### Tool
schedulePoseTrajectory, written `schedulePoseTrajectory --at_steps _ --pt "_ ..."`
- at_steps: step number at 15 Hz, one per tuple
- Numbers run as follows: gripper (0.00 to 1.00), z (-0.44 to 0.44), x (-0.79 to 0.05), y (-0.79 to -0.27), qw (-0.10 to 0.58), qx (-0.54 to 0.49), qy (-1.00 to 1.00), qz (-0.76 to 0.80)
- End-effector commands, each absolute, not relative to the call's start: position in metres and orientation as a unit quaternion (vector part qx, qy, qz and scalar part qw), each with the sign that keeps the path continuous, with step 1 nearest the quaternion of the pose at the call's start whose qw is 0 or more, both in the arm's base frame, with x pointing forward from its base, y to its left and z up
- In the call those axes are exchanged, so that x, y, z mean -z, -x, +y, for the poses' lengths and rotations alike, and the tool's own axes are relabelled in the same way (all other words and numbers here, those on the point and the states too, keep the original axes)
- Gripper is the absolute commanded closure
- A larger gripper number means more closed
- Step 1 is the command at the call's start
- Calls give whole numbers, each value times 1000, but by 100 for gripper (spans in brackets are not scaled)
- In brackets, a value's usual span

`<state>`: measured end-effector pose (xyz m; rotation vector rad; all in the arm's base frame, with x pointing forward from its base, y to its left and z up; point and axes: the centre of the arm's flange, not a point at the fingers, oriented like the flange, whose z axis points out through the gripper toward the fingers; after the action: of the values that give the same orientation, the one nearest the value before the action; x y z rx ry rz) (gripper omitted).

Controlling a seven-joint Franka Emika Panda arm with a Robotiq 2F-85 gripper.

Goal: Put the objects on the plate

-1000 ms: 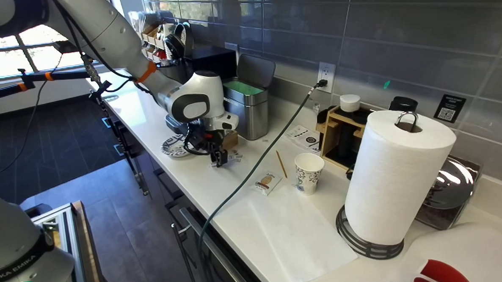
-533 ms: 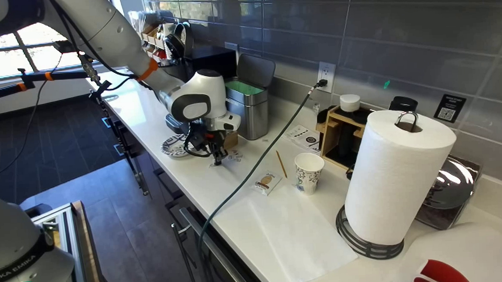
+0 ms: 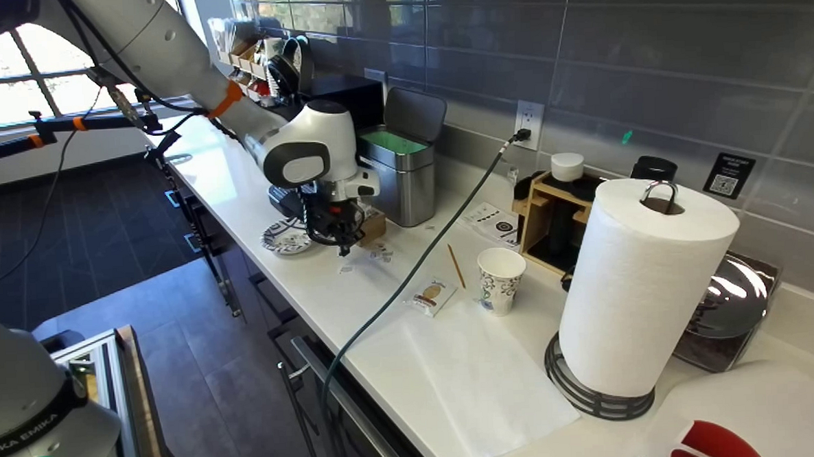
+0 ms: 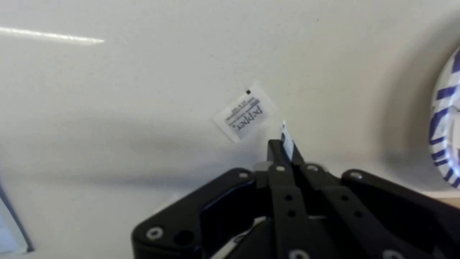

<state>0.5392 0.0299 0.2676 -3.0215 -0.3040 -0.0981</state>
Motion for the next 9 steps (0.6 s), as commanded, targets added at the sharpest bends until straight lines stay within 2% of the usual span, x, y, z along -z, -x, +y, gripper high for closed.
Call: schedulePoseTrajectory --at_steps 1,9 --pt "100 57 -283 -519 66 25 977 -200" --pt "100 110 -313 -506 60 20 929 -364"
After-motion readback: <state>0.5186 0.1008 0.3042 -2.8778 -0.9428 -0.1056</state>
